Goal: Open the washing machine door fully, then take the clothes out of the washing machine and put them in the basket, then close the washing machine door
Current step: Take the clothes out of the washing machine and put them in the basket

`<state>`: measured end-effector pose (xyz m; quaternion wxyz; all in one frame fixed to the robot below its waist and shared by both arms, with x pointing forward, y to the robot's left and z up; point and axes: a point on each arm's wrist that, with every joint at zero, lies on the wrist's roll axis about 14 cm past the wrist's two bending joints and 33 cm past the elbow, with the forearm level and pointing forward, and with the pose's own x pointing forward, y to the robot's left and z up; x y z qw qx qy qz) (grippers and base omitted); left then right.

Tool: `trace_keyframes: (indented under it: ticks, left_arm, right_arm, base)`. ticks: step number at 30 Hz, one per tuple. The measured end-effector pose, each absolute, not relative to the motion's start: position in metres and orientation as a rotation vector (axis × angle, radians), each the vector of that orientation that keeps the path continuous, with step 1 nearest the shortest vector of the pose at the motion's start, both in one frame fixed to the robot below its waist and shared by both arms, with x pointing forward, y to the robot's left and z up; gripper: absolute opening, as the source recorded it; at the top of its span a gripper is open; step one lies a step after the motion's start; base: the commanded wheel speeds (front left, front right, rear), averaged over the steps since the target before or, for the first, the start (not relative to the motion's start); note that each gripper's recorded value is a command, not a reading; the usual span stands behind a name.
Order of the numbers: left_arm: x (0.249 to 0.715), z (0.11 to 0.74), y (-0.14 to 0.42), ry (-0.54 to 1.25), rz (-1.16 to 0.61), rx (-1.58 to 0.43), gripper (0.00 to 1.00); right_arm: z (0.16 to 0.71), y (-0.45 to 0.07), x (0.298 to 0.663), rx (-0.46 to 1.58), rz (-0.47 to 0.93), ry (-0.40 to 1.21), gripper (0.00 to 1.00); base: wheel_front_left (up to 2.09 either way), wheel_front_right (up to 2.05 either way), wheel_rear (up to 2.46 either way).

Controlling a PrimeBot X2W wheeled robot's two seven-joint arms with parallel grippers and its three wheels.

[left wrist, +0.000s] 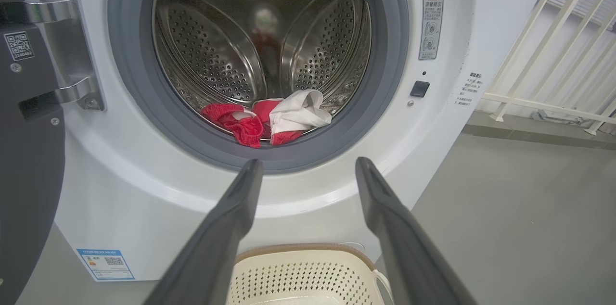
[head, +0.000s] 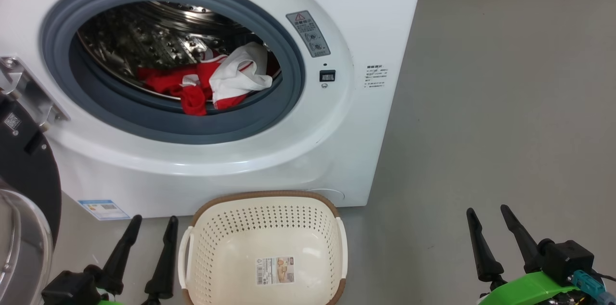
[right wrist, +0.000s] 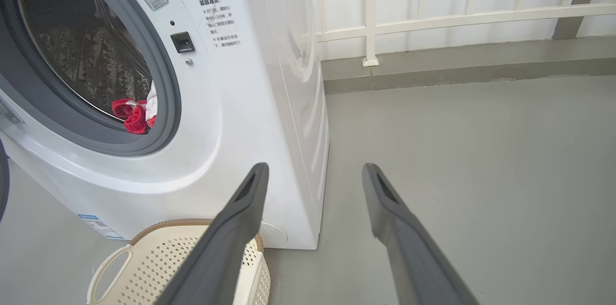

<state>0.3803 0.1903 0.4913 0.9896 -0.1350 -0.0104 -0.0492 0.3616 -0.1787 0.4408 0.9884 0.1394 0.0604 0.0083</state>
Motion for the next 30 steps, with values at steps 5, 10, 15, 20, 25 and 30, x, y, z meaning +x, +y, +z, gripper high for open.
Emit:
trace_keyframes:
  ticks: [5, 10, 15, 20, 25, 30]
  left_arm:
    - [0.381, 0.490, 0.190, -0.017, -0.099, -0.271, 1.00]
    - [0.382, 0.487, 0.189, -0.009, -0.100, -0.272, 1.00]
    - [0.385, 0.481, 0.184, 0.011, -0.115, -0.272, 1.00]
    - [0.402, 0.479, 0.180, 0.018, -0.137, -0.257, 1.00]
    - [0.436, 0.484, 0.175, 0.003, -0.161, -0.239, 1.00]
    - [0.478, 0.485, 0.171, 0.002, -0.176, -0.219, 1.00]
  right_arm:
    - [0.440, -0.179, 0.362, 0.280, 0.015, 0.125, 1.00]
    - [0.437, -0.179, 0.362, 0.280, 0.014, 0.132, 1.00]
    - [0.432, -0.177, 0.362, 0.282, 0.017, 0.148, 1.00]
    - [0.429, -0.175, 0.369, 0.286, 0.016, 0.155, 1.00]
    - [0.424, -0.177, 0.377, 0.288, 0.009, 0.165, 1.00]
    - [0.416, -0.177, 0.387, 0.291, 0.002, 0.181, 1.00]
  base:
    - [0.00, 0.00, 0.00]
    - [0.00, 0.00, 0.00]
    - [0.00, 0.00, 0.00]
    - [0.00, 0.00, 0.00]
    - [0.00, 0.00, 0.00]
    - [0.00, 0.00, 0.00]
